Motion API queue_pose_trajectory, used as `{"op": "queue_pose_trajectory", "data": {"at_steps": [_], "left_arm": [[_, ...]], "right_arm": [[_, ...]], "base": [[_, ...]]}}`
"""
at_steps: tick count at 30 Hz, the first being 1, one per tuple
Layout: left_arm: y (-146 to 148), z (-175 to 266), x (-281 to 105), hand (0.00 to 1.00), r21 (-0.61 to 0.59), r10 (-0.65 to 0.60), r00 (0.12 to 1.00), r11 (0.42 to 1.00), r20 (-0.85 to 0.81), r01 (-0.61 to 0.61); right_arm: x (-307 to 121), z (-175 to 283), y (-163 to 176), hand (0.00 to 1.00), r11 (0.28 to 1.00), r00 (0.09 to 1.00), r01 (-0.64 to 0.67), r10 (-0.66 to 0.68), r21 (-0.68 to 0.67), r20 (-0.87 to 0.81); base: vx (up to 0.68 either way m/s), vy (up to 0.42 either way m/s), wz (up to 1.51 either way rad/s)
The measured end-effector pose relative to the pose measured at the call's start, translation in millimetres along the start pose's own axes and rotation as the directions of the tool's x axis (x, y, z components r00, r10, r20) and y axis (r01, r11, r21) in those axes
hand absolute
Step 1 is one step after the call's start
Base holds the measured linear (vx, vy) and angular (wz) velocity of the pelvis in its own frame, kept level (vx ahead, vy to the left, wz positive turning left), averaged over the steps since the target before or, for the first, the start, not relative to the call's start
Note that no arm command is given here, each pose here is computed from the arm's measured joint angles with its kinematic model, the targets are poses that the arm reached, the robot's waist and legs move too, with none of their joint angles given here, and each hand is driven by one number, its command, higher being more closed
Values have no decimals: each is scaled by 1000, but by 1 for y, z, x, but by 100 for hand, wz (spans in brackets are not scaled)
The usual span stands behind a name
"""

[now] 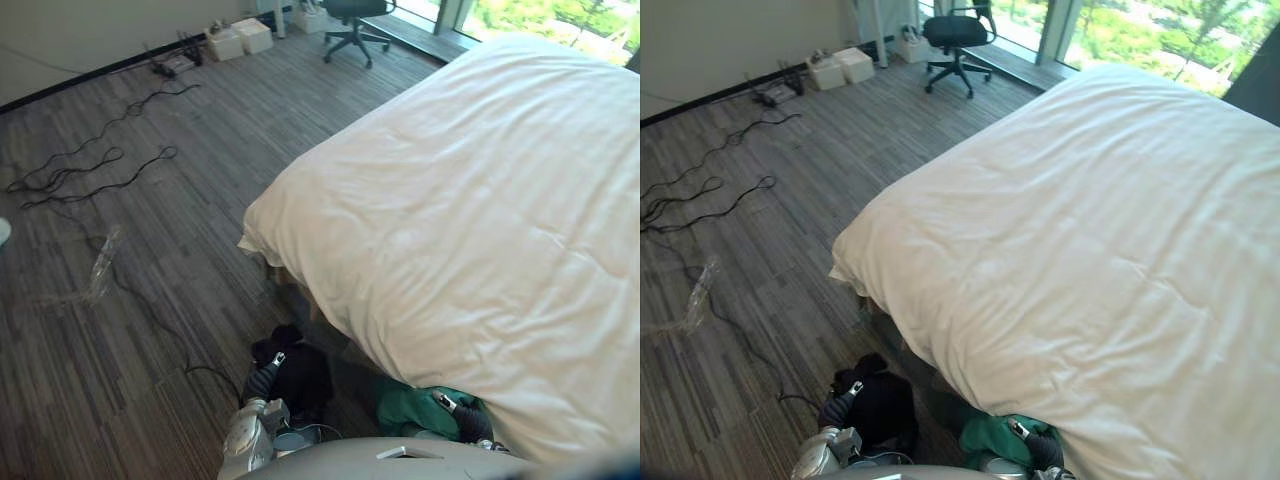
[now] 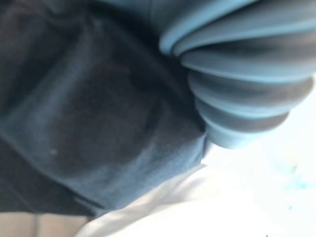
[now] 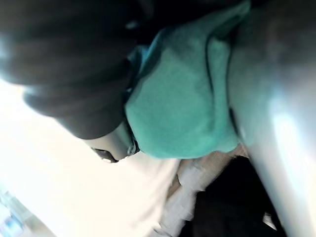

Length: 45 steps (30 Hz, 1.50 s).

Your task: Tidy the bed and pick cloth on bed and put in laundry

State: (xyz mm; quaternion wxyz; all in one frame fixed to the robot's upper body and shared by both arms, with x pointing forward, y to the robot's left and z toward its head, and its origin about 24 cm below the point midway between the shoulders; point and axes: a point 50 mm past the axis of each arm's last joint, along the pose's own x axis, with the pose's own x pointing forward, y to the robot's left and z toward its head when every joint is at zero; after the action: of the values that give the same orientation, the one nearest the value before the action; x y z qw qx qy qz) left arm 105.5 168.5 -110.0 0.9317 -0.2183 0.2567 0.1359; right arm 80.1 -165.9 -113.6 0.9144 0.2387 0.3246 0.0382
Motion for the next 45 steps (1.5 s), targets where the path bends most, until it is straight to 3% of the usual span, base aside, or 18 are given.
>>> {"op": "queue_pose_trajectory", "data": {"at_steps": [4,9,14,20,30,45], "left_arm": [[-11,5,-3,100,-74,-77,996,994,50,81],[-26,9,-10,100,-62,-150,986,986,73,155],[-37,21,-2,100,3,-237,967,971,89,237],[-31,9,-9,100,10,-207,978,978,9,207],[-19,6,-12,100,59,-184,981,981,-53,187],[-30,2,-9,100,64,-216,973,973,-85,222]], "right_arm": [[18,20,30,100,995,991,-88,92,-39,98],[36,49,39,100,989,973,-112,129,-95,194],[37,46,46,100,989,970,-119,135,-88,201],[40,53,44,100,993,968,-75,95,-91,233],[48,41,59,100,986,975,-119,139,-120,173],[45,33,60,100,984,979,-132,148,-117,140]], "base": [[63,79,223],[189,83,122],[136,-59,66],[70,-137,23],[75,-73,-2],[15,-21,-5]]}}
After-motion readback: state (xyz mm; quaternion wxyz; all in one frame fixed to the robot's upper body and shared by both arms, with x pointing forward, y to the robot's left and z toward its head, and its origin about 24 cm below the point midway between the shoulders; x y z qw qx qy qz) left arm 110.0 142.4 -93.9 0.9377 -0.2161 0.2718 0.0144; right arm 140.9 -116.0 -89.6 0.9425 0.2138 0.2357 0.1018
